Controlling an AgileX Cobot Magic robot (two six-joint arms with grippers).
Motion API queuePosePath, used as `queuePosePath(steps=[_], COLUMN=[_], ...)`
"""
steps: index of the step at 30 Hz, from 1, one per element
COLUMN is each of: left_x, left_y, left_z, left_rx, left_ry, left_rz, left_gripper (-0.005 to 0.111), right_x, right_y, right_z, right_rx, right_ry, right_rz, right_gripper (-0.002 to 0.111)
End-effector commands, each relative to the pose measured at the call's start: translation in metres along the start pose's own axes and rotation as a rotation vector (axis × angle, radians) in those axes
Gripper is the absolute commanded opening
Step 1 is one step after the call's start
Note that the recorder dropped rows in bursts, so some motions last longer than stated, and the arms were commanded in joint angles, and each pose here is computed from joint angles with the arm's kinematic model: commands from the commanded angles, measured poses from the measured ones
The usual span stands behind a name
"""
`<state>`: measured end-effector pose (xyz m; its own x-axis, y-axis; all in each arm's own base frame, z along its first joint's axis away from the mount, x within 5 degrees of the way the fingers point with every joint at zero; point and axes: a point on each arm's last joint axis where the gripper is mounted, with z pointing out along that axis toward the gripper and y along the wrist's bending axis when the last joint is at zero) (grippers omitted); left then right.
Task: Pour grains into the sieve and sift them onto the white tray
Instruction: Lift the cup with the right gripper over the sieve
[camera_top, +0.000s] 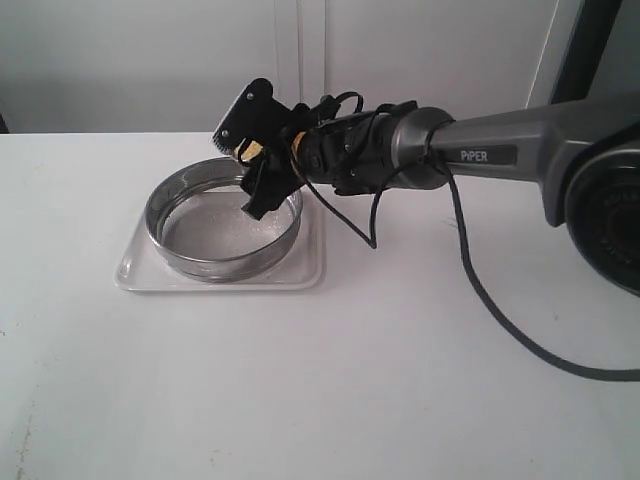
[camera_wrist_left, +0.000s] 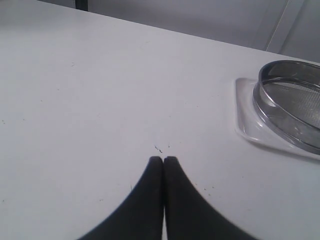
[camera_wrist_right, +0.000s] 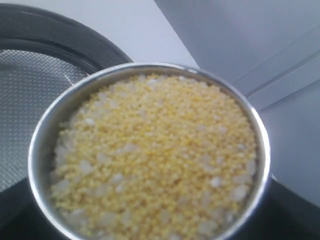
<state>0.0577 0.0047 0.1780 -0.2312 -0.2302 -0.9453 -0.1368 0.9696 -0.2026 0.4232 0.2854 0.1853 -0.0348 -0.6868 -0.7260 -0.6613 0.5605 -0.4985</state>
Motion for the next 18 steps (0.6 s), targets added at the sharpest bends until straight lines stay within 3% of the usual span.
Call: queuePosePath(steps=[1, 18], left_x=[0.0008, 0.0008], left_y=[0.0002, 0.0002], left_z=[0.0004, 0.0004], left_rx=[0.000, 0.000], left_ry=[-0.004, -0.004], left_rz=[0.000, 0.000], left_gripper=[0.000, 0.000], right_x=[-0.0093, -0.0130], right_y=[-0.0025, 0.0027], right_z=[-0.0033, 0.0025], right_rx=[0.019, 0.081], right_ry=[-0.017, 0.030], right_rz=[-0.042, -0.211], right_gripper=[0.000, 0.000])
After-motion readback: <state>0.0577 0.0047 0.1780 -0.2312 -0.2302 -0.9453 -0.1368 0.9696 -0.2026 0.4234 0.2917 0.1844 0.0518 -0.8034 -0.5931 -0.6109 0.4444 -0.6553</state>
